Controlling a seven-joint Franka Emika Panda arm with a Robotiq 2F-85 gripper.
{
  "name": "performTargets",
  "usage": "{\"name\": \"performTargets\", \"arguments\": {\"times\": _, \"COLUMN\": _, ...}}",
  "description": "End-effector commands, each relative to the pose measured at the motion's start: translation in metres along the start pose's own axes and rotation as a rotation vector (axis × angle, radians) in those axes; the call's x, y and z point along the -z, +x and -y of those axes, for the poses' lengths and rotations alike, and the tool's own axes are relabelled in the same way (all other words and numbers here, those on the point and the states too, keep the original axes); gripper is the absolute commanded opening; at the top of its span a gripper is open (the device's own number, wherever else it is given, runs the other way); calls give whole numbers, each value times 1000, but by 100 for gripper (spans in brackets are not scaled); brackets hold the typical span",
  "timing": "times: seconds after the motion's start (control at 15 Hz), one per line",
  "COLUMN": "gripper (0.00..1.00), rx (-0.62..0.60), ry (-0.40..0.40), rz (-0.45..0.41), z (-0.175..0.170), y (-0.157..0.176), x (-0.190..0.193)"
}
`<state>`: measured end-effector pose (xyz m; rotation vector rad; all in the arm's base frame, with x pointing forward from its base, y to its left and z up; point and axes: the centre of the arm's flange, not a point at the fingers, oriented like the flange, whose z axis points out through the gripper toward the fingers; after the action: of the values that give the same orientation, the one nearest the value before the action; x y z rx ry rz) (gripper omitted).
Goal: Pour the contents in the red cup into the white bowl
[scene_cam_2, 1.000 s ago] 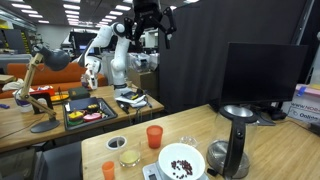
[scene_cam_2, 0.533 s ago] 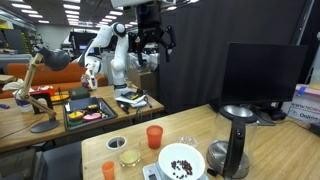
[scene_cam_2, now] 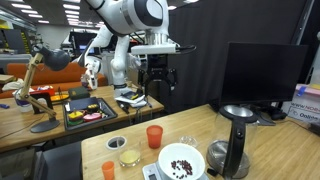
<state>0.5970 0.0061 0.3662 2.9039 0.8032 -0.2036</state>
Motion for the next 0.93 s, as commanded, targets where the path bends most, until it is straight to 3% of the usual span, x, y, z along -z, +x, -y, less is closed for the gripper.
{"name": "performTargets", "arguments": {"times": 0.0, "gripper": 100, "rx": 1, "ry": 1, "rz": 4, "z": -1, "y": 3, "x": -3}}
{"name": "performTargets", "arguments": {"times": 0.87, "gripper": 100, "rx": -1, "ry": -1, "rz": 1, "z": -2, "y": 3, "x": 5}}
